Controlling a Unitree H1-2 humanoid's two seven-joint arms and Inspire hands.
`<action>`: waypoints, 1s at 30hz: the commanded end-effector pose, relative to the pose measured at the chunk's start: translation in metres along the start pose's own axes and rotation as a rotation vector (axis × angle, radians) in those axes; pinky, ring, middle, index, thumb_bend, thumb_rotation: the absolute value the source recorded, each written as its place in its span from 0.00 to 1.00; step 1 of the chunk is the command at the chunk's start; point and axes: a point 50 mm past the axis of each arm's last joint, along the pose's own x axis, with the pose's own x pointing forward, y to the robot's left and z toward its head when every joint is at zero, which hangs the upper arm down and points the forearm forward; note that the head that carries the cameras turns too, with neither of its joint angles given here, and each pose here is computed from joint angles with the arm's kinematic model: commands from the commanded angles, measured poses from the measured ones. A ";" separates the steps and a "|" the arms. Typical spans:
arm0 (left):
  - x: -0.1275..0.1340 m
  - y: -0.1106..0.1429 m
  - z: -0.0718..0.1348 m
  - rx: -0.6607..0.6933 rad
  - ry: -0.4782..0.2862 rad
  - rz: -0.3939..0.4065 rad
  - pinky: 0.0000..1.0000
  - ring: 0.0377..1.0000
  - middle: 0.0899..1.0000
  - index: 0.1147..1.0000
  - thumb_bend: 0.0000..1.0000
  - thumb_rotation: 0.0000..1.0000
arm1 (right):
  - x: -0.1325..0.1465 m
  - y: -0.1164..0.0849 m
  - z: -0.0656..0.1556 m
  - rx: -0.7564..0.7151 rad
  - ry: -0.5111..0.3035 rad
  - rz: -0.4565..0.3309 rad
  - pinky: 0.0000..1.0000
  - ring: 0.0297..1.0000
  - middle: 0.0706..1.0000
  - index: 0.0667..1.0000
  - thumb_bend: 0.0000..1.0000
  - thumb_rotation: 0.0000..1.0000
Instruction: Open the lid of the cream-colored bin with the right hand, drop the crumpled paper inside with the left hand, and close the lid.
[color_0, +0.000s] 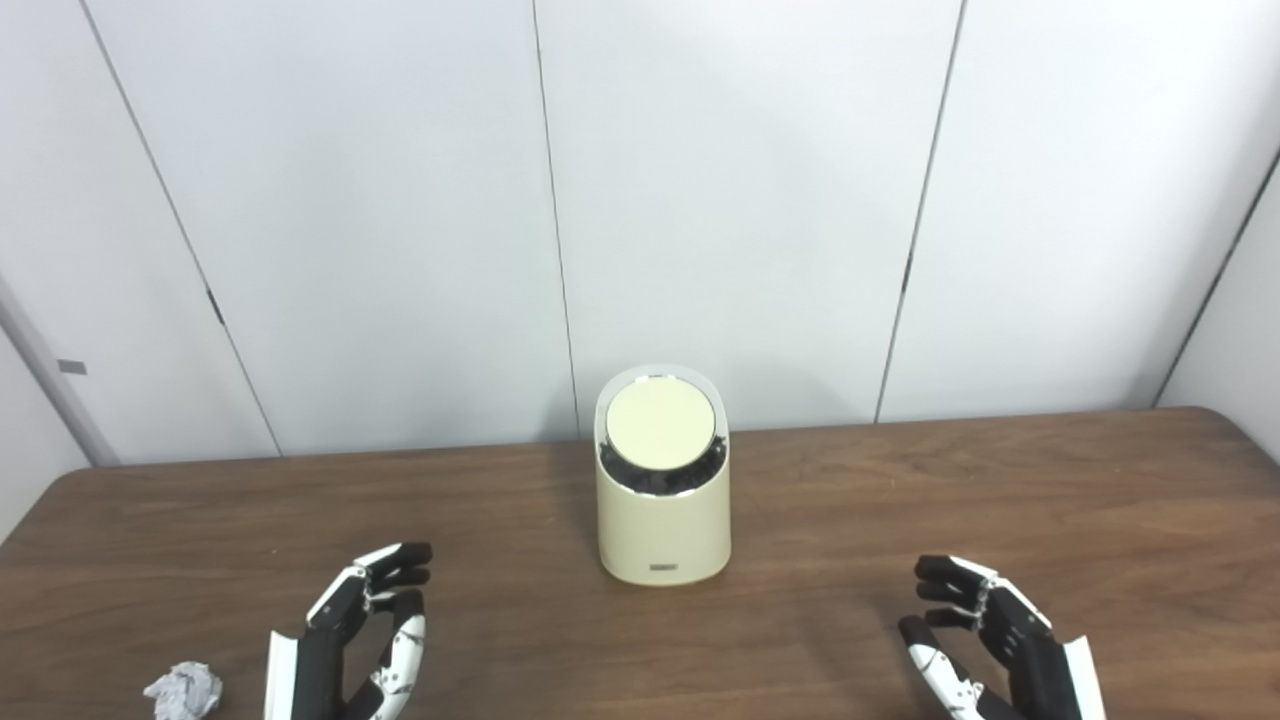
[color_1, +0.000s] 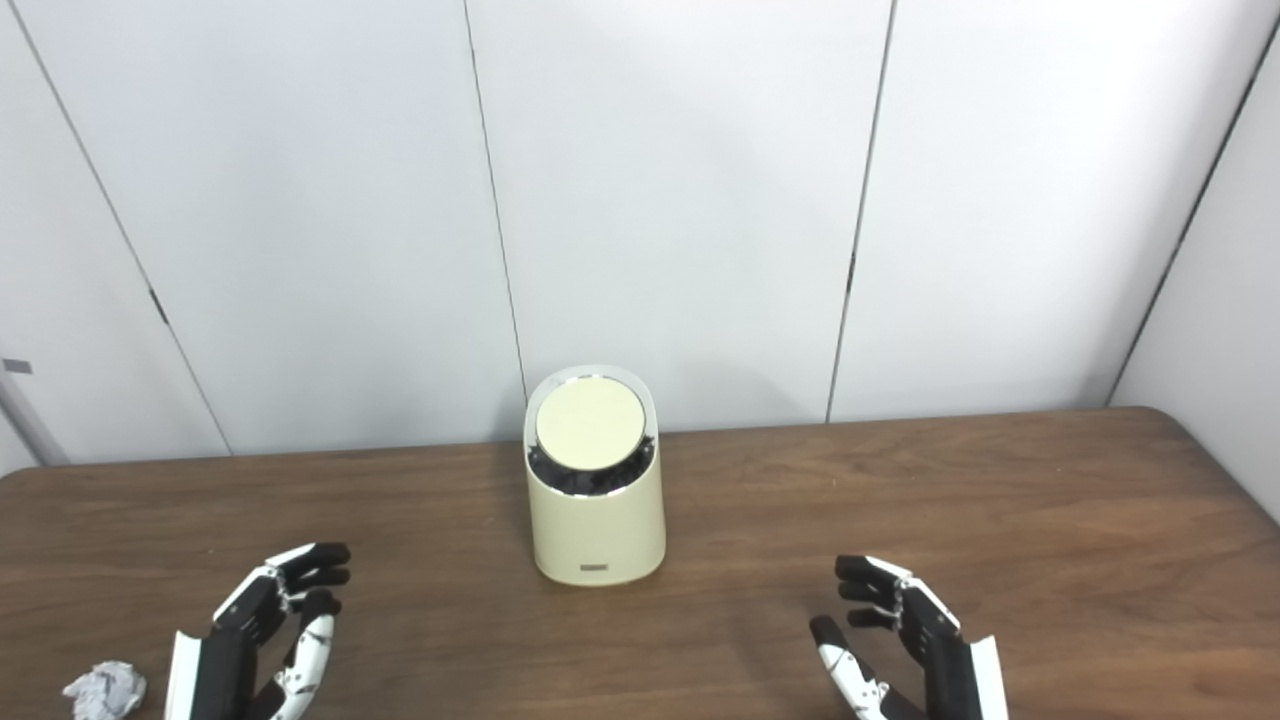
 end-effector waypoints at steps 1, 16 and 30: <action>-0.011 -0.001 -0.010 0.013 0.027 -0.010 0.55 0.64 0.67 0.65 0.18 0.37 | 0.007 -0.003 0.003 -0.009 -0.044 -0.011 0.58 0.66 0.67 0.65 0.22 0.31; -0.004 -0.007 -0.002 0.010 0.029 -0.004 0.58 0.65 0.67 0.64 0.23 0.49 | 0.015 -0.012 0.004 0.001 -0.028 -0.012 0.62 0.68 0.68 0.65 0.25 0.42; -0.001 -0.009 -0.006 0.001 0.035 -0.009 0.58 0.65 0.67 0.65 0.21 0.46 | 0.037 -0.009 0.027 -0.002 -0.118 -0.007 0.64 0.72 0.71 0.69 0.32 0.51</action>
